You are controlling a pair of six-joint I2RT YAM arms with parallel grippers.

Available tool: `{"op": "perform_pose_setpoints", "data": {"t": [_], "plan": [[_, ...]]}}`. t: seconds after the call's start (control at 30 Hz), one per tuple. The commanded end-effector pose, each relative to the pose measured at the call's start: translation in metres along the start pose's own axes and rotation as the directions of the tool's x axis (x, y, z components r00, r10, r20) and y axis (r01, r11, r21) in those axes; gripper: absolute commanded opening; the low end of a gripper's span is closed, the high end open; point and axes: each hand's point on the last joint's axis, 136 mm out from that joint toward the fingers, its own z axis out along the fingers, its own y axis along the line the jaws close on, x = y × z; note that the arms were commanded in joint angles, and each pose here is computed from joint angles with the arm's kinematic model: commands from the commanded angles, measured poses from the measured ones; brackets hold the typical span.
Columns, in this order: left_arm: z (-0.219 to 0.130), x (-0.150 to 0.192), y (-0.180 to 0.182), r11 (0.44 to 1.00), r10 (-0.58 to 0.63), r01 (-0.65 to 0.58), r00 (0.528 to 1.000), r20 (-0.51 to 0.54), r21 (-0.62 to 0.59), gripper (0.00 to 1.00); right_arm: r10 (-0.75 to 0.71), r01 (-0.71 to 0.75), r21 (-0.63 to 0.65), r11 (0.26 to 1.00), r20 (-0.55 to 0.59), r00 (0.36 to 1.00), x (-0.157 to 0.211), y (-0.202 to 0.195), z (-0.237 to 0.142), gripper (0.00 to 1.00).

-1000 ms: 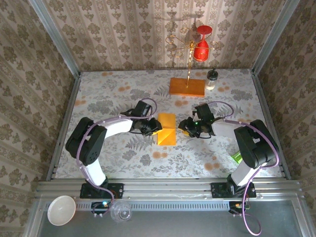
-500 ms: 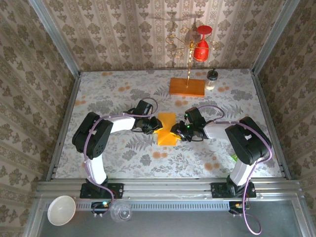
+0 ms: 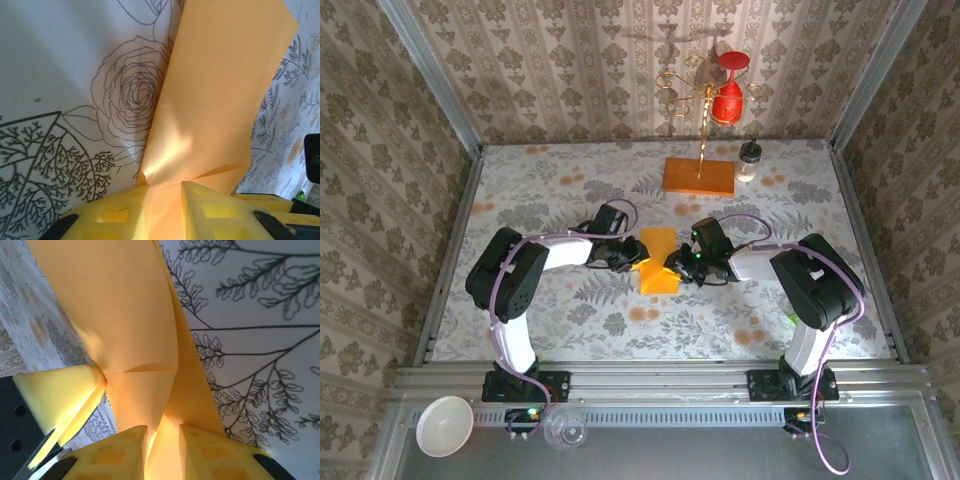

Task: Fold a paper plane with a square sheet of paper (pick it up from the middle)
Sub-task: Fold the triangle a second time at the center of the table, then turn over the paper at the center of the table.

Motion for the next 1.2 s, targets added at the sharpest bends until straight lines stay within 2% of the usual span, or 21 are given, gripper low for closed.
{"op": "perform_pose_setpoints", "data": {"t": [0.0, 0.33, 0.73, 0.93, 1.03, 1.17], "plan": [[0.006, 0.011, 0.030, 0.995, -0.059, 0.057, 0.998, -0.026, -0.084, 0.25, -0.012, 0.012, -0.022, 1.000, 0.008, 1.000, -0.003, 0.007, 0.011, 0.23], [0.004, 0.012, 0.028, 0.996, -0.056, 0.054, 0.998, -0.027, -0.076, 0.25, -0.028, 0.030, -0.066, 0.997, 0.024, 0.999, -0.004, 0.015, 0.008, 0.20], [-0.005, 0.008, 0.013, 0.999, -0.035, 0.034, 0.999, -0.013, -0.043, 0.26, -0.024, 0.025, -0.043, 0.999, 0.020, 1.000, -0.003, 0.005, 0.013, 0.16], [-0.032, -0.002, -0.007, 0.999, 0.004, -0.006, 0.999, 0.044, 0.039, 0.36, -0.082, 0.088, -0.084, 0.993, 0.074, 0.994, -0.009, 0.020, 0.001, 0.04], [-0.053, -0.005, -0.017, 0.995, 0.011, -0.020, 0.996, 0.084, 0.103, 0.47, -0.146, 0.161, -0.134, 0.978, 0.110, 0.983, -0.012, 0.039, -0.012, 0.02], [-0.083, -0.006, -0.024, 0.973, -0.005, -0.025, 0.991, 0.131, 0.229, 0.67, -0.220, 0.241, -0.275, 0.931, 0.106, 0.970, -0.010, 0.077, -0.033, 0.02]]}}
